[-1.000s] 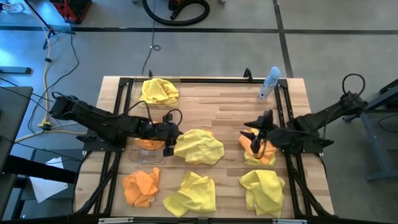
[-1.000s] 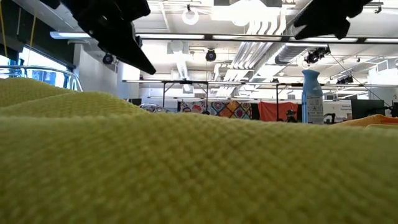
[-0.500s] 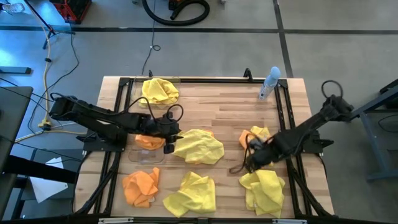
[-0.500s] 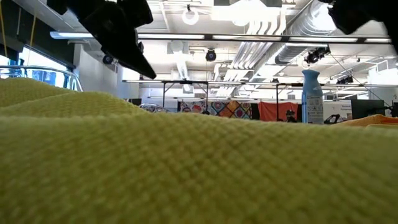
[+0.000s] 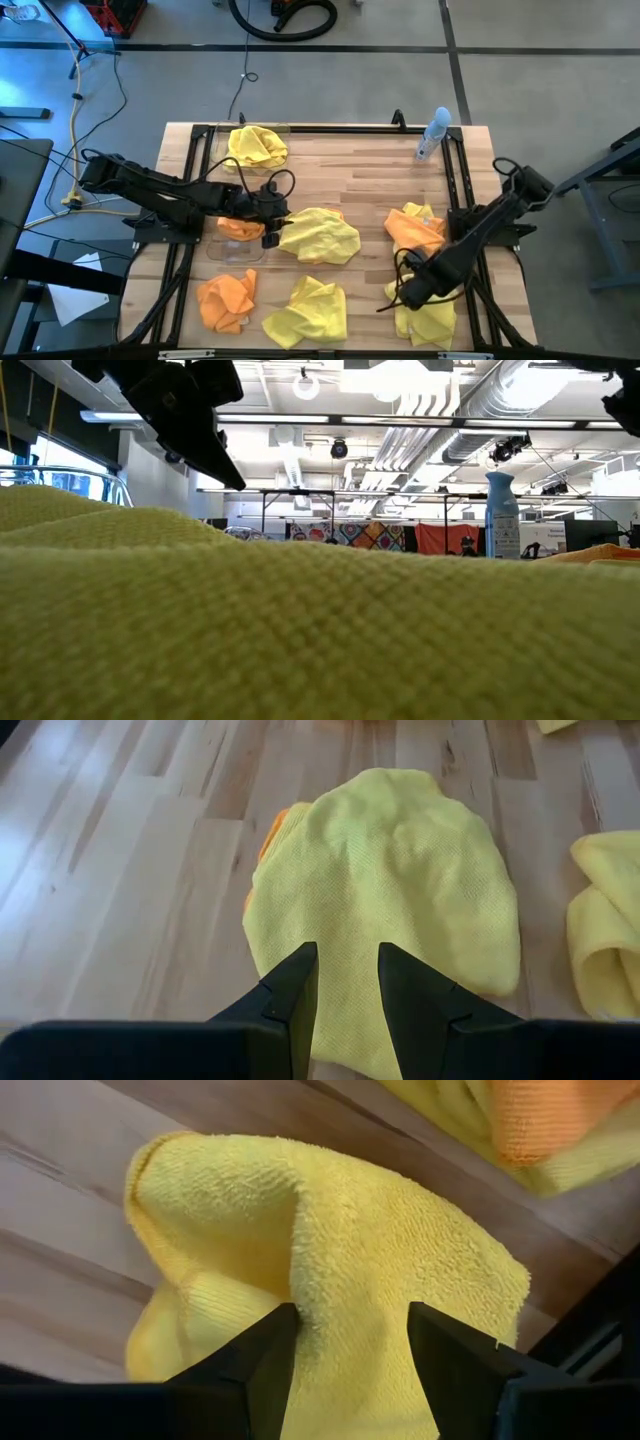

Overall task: Sort microfiber towel by color & place in baskets
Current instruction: Put the yellow microfiber towel into the top transparent bin

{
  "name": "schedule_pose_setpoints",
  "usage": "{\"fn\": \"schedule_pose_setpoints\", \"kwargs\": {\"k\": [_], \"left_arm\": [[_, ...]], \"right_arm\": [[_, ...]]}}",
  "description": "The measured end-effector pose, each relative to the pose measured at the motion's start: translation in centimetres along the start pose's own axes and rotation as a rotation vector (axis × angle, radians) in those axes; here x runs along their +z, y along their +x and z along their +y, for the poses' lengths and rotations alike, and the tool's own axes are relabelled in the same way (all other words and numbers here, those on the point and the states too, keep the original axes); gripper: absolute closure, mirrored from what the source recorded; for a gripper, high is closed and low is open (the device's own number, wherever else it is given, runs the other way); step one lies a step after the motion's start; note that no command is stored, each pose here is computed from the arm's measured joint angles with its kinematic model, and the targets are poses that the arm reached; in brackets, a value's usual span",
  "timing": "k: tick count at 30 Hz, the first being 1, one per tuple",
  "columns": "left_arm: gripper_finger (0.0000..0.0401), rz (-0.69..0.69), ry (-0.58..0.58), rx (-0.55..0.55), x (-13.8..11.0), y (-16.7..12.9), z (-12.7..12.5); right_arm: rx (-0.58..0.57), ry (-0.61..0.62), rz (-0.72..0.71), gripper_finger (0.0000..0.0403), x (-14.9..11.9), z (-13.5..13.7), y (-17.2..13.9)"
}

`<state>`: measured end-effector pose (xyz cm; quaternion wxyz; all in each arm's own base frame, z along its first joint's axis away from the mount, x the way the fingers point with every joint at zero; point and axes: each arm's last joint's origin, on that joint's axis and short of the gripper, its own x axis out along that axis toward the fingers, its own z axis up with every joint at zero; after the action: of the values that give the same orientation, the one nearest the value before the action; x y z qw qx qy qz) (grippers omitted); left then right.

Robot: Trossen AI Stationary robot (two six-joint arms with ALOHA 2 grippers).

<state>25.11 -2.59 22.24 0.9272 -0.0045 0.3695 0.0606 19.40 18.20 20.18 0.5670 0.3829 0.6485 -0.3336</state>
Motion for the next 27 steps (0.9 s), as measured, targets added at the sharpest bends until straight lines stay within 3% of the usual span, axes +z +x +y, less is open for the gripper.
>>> {"fn": "schedule_pose_setpoints", "kwargs": {"k": [6,12,20,27], "left_arm": [[0.0304,0.0,-0.011,0.0,0.0,0.0,0.0],[0.0304,0.0,-0.013,0.0,0.0,0.0,0.0],[0.0304,-0.002,-0.03,0.003,0.0,0.0,0.0],[0.0304,-0.026,0.041,0.014,0.2,0.0,0.1]], "right_arm": [[-0.003,-0.015,-0.022,0.0285,-0.4,0.5,1.0],[0.014,-0.005,-0.023,0.0388,-0.5,0.4,0.7],[0.167,-0.075,-0.203,0.0397,-0.8,0.1,-3.4],[0.188,-0.138,-0.482,0.04,-0.9,-2.2,-9.7]]}}
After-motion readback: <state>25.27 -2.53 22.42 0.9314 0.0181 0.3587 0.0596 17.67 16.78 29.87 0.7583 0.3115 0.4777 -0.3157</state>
